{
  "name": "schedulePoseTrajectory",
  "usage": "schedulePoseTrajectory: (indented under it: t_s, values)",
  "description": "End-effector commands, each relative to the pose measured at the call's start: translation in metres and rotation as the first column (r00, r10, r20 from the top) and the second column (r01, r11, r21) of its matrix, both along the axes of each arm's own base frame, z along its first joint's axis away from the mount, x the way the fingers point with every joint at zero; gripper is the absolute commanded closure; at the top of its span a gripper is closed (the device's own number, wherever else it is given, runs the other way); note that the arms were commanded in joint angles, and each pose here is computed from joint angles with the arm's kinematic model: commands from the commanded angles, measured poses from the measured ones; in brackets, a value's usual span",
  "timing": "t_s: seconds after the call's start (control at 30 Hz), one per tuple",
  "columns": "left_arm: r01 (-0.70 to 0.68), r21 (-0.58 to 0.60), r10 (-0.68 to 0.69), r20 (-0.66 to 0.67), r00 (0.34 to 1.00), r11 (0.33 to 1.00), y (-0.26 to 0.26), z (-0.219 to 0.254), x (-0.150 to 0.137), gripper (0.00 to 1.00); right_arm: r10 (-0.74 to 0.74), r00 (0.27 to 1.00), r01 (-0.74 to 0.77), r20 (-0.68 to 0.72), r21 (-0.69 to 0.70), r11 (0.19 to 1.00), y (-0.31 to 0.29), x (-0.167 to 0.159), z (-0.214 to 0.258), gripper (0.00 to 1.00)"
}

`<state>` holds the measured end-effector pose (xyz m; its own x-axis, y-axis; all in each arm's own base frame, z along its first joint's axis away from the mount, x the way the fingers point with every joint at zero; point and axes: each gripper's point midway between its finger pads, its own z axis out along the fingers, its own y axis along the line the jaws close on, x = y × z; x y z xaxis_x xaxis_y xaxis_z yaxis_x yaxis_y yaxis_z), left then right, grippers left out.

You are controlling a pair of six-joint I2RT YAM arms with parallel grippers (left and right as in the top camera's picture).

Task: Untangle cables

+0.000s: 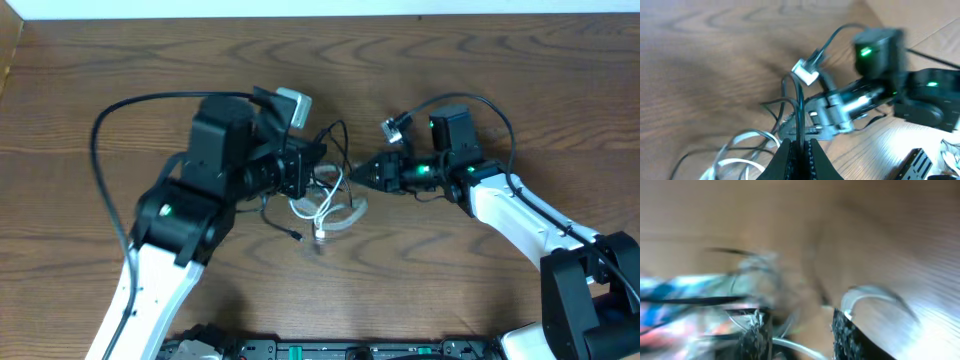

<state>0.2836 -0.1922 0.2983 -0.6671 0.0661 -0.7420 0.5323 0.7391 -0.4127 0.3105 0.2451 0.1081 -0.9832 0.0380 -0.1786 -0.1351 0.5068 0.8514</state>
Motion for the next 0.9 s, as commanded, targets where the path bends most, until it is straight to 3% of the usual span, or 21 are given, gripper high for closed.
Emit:
schedulePoseTrajectory:
  t_s: [0.0, 0.13, 0.23, 0.37, 0.5, 0.67, 0.77, 0.87]
  values:
    - [0.028, -0.048, -0.025, 0.045, 0.999, 0.998, -0.003, 0.024, -0.007, 0.93, -0.158, 0.986, 0.168, 0.057, -0.277, 0.946, -0.037, 0.022, -0.041, 0.65]
    - [0.082, -0.088, -0.077, 0.06, 0.995, 0.993, -0.011, 0.032, -0.012, 0.93, -0.202, 0.979, 0.194, 0.018, -0.385, 0.903, -0.055, 0.014, -0.059, 0.64]
    - [0.082, -0.087, -0.077, 0.055, 0.995, 0.993, -0.012, 0.03, -0.01, 0.93, -0.191, 0.982, 0.182, 0.011, -0.367, 0.912, -0.052, 0.012, -0.057, 0.59]
    - [0.073, -0.077, -0.07, 0.041, 0.997, 0.994, -0.013, 0.024, -0.005, 0.93, 0.006, 0.997, 0.006, 0.073, -0.168, 0.986, -0.018, 0.002, -0.027, 0.56]
    - [0.04, -0.05, -0.038, 0.026, 0.999, 0.998, -0.01, 0.015, 0.004, 0.92, 0.181, 0.97, -0.193, 0.163, 0.061, 0.979, 0.008, -0.017, 0.011, 0.55]
    - [0.052, -0.047, -0.053, -0.013, 0.999, 0.998, -0.015, 0.004, 0.008, 0.92, 0.223, 0.954, -0.248, 0.199, 0.112, 0.962, 0.012, -0.023, 0.021, 0.49]
    - [0.067, -0.053, -0.069, -0.032, 0.997, 0.996, -0.018, -0.001, 0.009, 0.93, 0.226, 0.954, -0.249, 0.195, 0.105, 0.963, 0.013, -0.024, 0.02, 0.52]
    - [0.067, -0.052, -0.069, -0.035, 0.997, 0.996, -0.019, -0.002, 0.011, 0.93, 0.211, 0.964, -0.218, 0.16, 0.029, 0.975, 0.013, -0.025, 0.005, 0.65]
